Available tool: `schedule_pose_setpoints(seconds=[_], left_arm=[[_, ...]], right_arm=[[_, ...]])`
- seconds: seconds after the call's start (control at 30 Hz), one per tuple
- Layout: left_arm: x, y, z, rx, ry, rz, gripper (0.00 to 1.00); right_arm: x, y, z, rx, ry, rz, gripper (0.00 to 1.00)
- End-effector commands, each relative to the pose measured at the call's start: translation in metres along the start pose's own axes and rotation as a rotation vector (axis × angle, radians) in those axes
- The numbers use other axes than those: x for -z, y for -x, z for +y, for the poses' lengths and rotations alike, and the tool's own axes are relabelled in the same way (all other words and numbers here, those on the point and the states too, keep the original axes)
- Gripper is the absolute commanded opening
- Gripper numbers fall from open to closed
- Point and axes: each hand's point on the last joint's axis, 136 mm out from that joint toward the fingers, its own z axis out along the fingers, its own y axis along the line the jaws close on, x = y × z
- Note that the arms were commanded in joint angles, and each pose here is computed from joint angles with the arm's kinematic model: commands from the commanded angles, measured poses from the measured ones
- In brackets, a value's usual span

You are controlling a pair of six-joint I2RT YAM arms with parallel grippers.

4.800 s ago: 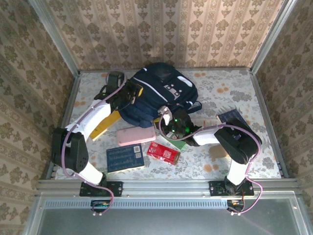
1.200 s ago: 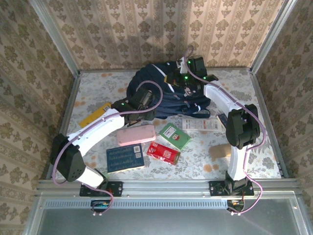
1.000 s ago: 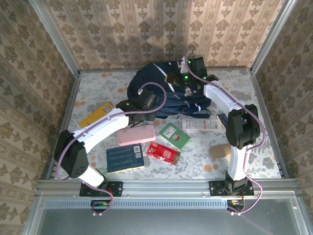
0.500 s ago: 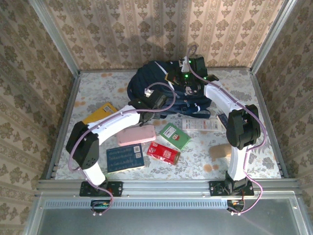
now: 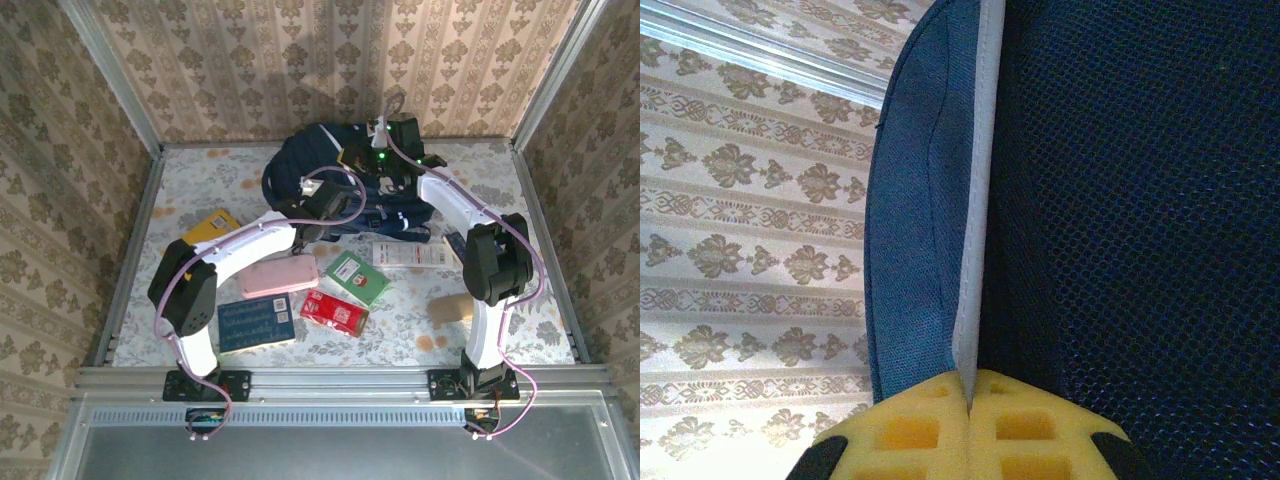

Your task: Pack books, pencil case, and school supplies into a backpack

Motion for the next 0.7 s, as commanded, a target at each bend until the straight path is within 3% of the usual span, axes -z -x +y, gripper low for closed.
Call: schedule_pose_setpoints(seconds=[0.0, 0.13, 0.4, 0.67], left_arm=[[-0.008, 0.005, 0.009, 0.03, 0.043, -0.025, 0.35], [-0.014, 0.003, 0.019, 0.036, 0.068, -0.021, 0.23], [-0.016, 0.002, 0.029, 0.043, 0.076, -0.021, 0.14], [-0.021, -0.003, 0.036, 0.03, 0.075, -0.002, 0.29]], right_arm=[[0.028, 0.019, 0.056, 0.083, 0.136, -0.082, 0.0], [0.027, 0.017, 0.057, 0.079, 0.152, -0.075, 0.0], [0.028, 0.014, 0.058, 0.097, 0.157, -0.068, 0.0], [0.03, 0.012, 0.061, 0.107, 0.167, -0.062, 0.0]])
